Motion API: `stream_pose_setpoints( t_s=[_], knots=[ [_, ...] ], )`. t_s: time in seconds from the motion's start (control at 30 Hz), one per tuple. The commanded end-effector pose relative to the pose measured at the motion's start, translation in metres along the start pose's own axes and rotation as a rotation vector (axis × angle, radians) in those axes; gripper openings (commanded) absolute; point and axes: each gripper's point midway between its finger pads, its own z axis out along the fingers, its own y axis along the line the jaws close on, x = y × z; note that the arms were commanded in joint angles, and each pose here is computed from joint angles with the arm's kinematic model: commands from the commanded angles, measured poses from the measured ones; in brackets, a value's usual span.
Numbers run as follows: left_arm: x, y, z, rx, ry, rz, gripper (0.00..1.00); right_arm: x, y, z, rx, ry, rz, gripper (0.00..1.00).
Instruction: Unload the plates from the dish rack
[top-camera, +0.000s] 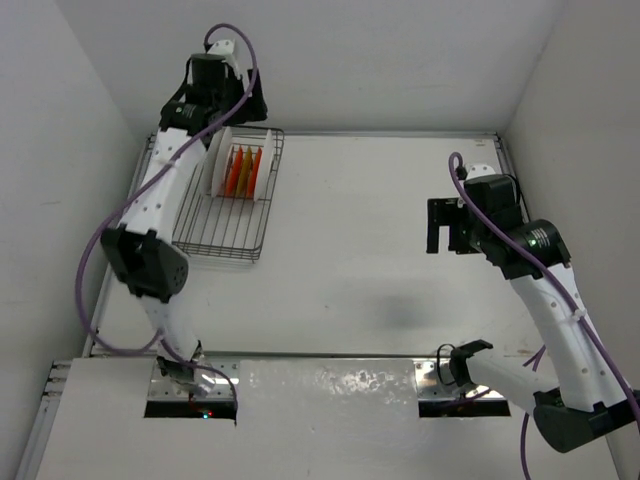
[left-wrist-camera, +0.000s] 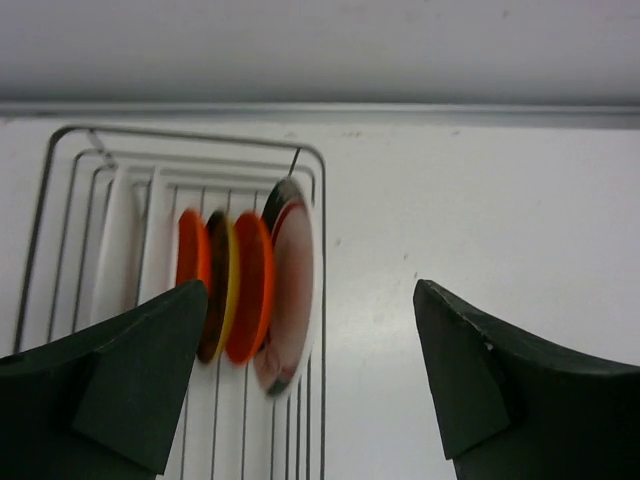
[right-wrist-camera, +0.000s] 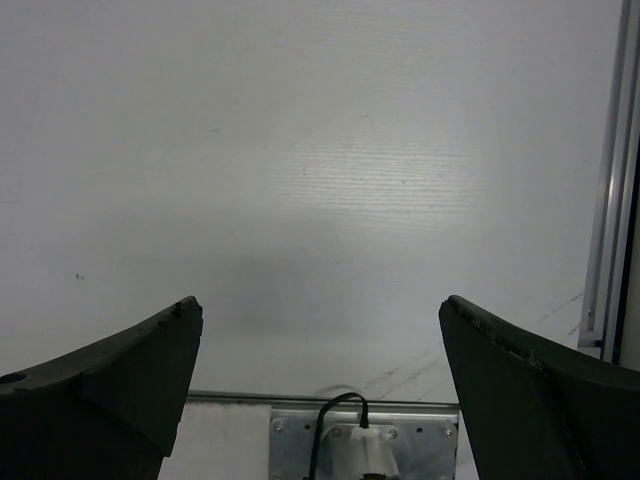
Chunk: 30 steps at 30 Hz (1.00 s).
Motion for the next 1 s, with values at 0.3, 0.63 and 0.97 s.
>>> stream_pose_setpoints(
  t_s=[0.3,0.63,0.97],
  knots=[
    [0.063,-0.029,0.108,0.283,0.203,-0.043,0.57,0.002,0.007,-0.007,-0.066,-0.022,-0.052,0.99],
    [0.097,-0.013,0.108,0.171,0.283,-0.032,0.01,0.001,0.005,-0.003,-0.043,-0.019,-0.035,0.99],
    [-0.028,-0.034,0.035,0.249,-0.074,0.089,0.00,0.004,-0.006,0.000,0.052,0.023,0.033,0.99]
  ],
)
